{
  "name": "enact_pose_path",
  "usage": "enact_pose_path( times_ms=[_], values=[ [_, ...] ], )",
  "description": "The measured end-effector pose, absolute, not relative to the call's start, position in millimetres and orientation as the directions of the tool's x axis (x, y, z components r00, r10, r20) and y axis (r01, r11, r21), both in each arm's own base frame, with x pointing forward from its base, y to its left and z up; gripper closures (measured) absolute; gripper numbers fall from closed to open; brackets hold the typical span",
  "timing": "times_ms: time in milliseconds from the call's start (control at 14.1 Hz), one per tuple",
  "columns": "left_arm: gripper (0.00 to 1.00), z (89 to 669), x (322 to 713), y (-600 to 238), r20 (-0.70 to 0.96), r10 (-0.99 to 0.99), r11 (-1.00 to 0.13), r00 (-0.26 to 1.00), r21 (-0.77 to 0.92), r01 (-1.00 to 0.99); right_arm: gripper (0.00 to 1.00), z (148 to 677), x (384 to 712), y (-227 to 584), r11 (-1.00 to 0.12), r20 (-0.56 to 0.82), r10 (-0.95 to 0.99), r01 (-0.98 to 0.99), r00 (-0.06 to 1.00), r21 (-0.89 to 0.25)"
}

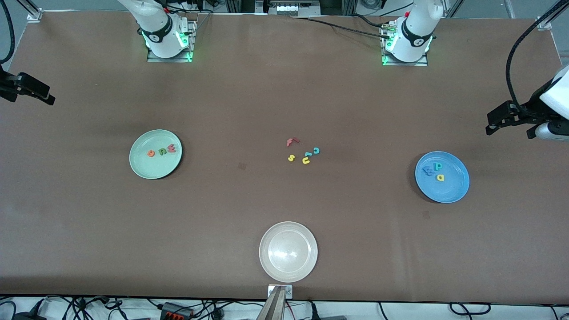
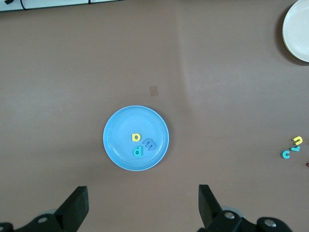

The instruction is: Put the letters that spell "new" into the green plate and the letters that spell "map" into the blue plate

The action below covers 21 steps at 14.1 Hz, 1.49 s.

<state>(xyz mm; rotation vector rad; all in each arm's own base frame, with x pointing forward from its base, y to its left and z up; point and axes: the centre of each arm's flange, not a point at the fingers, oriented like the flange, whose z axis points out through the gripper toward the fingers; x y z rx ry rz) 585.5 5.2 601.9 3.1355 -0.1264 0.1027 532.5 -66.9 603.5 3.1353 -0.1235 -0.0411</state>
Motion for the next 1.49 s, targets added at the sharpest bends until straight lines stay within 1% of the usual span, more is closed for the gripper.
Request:
enact_pose_path(
  times_ms=[1495],
  values=[
    [0.0,594,588,-3,0.044,-0.094,-0.996,0.995,0.002,-0.094,0.0,585,540,-50,-0.999,-0.061,-0.045,-0.045,0.997,0.005]
  ],
)
